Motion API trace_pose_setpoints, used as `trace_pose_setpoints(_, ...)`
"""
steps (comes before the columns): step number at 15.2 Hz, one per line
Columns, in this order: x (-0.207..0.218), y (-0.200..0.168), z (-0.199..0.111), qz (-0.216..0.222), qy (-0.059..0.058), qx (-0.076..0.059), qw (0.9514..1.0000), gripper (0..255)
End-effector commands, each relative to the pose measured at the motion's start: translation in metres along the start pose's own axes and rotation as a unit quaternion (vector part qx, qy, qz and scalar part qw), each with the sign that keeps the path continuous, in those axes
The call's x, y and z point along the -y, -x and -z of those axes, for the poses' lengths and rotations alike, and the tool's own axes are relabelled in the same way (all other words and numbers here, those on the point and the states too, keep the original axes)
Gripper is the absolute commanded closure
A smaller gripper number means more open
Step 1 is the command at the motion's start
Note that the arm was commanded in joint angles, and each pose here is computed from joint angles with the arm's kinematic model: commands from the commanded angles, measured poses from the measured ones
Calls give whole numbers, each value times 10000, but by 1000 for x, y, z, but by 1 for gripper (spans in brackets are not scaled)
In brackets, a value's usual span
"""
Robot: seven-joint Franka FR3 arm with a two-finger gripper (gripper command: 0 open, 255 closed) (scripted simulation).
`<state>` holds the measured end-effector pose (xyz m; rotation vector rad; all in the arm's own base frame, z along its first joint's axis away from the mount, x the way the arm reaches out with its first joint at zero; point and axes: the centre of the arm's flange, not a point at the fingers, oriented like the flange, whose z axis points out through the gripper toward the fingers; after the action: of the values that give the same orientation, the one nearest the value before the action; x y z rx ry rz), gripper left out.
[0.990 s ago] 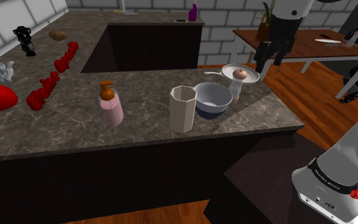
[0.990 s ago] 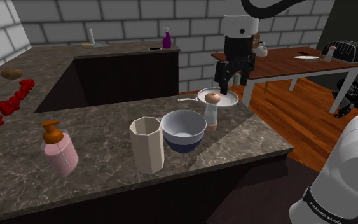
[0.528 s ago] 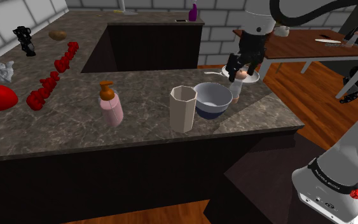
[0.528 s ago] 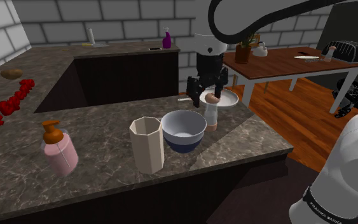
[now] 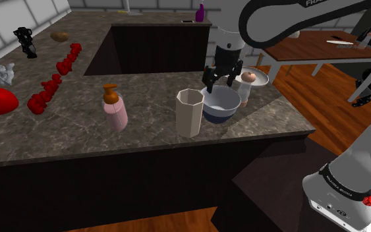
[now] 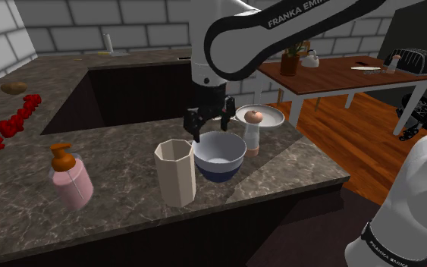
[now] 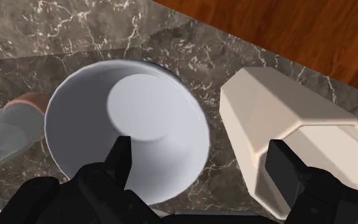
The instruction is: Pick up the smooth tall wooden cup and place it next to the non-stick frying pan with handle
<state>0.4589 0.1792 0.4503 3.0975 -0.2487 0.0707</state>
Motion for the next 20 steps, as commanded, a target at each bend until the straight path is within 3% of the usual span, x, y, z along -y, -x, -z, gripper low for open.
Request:
trace_pose_setpoints(1,20,-10,-10,-6,-27,-58,10000,0)
trace_pose_setpoints(4,51,-26,-24,-11,-59,-141,9999,0)
trace_pose_setpoints(12,51,-27,-64,-11,-59,-142,9999,0)
trace_pose_setpoints(20,51,-27,-64,-11,-59,-141,9999,0)
